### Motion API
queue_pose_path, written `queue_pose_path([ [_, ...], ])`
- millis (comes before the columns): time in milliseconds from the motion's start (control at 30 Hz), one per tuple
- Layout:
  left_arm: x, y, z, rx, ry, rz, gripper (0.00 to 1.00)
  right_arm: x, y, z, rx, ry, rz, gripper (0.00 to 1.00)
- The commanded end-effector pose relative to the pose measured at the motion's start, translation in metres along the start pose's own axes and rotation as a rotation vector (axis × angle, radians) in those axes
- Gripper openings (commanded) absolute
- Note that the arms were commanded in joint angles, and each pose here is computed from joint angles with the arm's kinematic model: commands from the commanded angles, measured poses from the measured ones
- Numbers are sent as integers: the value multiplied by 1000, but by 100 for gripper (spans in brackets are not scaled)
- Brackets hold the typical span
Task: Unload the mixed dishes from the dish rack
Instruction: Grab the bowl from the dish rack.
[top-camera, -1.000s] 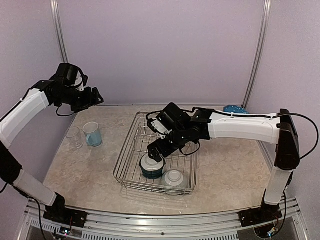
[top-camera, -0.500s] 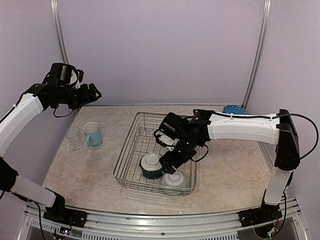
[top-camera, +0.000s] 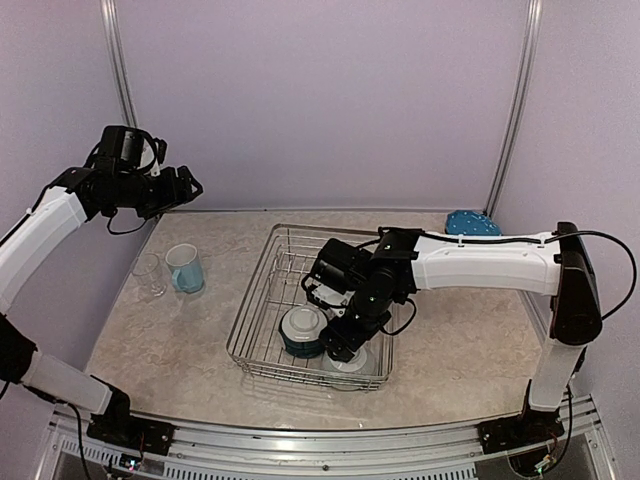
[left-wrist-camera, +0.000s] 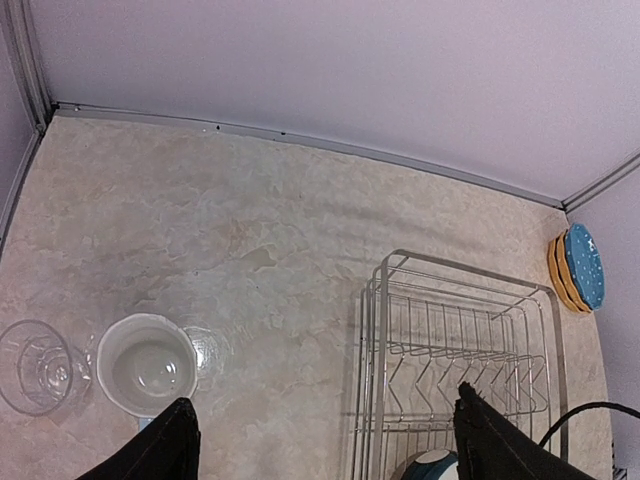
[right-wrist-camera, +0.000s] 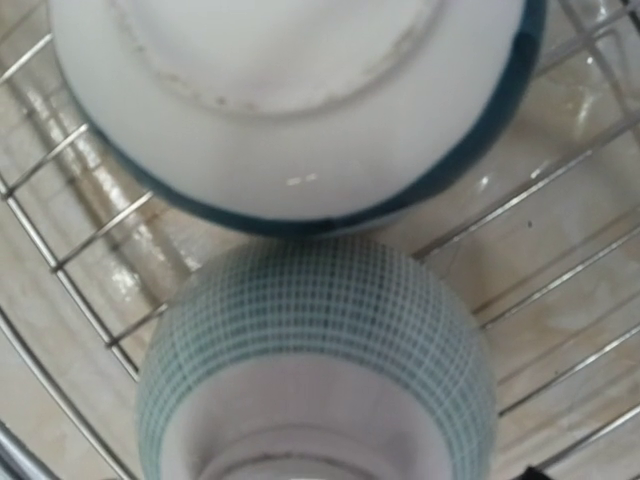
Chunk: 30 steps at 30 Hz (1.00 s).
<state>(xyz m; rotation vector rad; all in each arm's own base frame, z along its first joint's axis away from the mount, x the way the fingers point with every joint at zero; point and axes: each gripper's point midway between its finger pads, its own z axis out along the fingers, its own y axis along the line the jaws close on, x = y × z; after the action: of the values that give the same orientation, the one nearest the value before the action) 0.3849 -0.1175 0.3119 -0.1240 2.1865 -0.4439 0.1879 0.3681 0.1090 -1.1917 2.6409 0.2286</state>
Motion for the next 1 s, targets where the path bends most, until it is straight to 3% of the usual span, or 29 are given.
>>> queue_pose_path([
  [0, 4, 0, 5, -3, 9, -3, 83, 13, 2, 11, 18, 54, -19, 82],
  [500, 4, -4, 3, 7, 9, 0, 83, 24, 4, 22, 77, 93, -45, 68],
  [967, 6, -7, 4, 13, 14, 8, 83, 20, 3, 13, 98, 63, -43, 42],
])
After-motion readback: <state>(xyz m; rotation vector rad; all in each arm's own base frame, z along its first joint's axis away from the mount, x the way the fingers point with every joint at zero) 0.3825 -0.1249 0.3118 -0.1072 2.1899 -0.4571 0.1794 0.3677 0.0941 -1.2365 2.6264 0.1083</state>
